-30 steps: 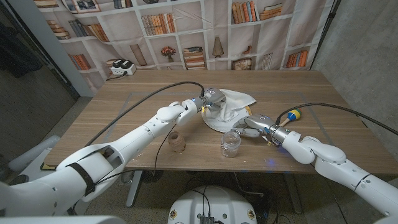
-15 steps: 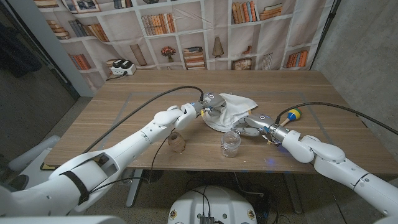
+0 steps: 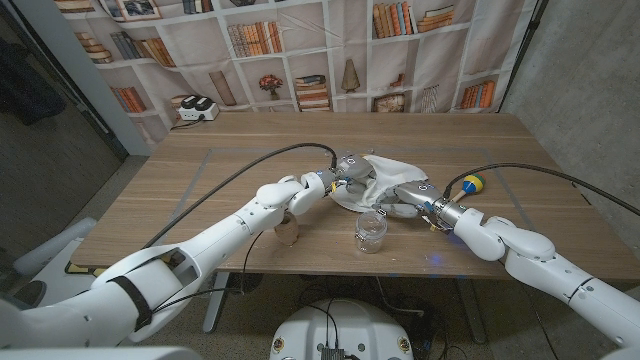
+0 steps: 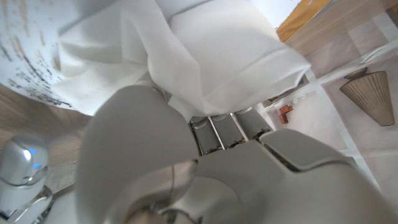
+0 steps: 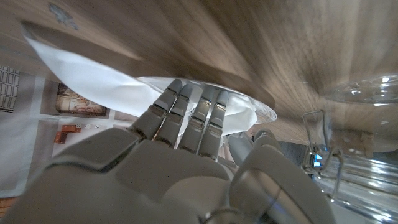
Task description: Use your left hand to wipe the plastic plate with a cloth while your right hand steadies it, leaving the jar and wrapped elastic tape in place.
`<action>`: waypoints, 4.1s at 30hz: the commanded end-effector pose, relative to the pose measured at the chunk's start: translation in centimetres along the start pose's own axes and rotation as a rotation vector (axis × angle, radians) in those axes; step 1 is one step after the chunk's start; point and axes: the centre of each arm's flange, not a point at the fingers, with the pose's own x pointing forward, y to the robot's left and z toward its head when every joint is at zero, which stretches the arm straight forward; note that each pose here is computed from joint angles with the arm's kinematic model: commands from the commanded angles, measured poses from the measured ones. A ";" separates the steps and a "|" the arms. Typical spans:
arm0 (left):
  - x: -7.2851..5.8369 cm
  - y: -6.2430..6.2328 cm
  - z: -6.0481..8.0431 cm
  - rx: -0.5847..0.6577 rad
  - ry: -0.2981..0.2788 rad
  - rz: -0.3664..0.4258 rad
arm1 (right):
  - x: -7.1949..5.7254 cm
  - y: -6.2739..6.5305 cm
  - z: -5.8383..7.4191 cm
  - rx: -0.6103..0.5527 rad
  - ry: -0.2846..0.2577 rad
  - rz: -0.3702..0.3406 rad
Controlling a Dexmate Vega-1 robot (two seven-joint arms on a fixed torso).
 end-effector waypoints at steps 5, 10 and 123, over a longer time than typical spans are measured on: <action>2.8 0.6 -0.2 0.069 0.015 0.058 | -0.2 0.2 -0.1 0.015 0.006 -0.003; 3.1 0.7 -1.6 0.109 0.035 0.039 | -0.5 0.3 0.0 0.020 0.015 -0.002; -2.4 4.3 -6.2 0.042 0.297 0.162 | 0.0 -3.2 -1.1 -0.019 0.048 -0.100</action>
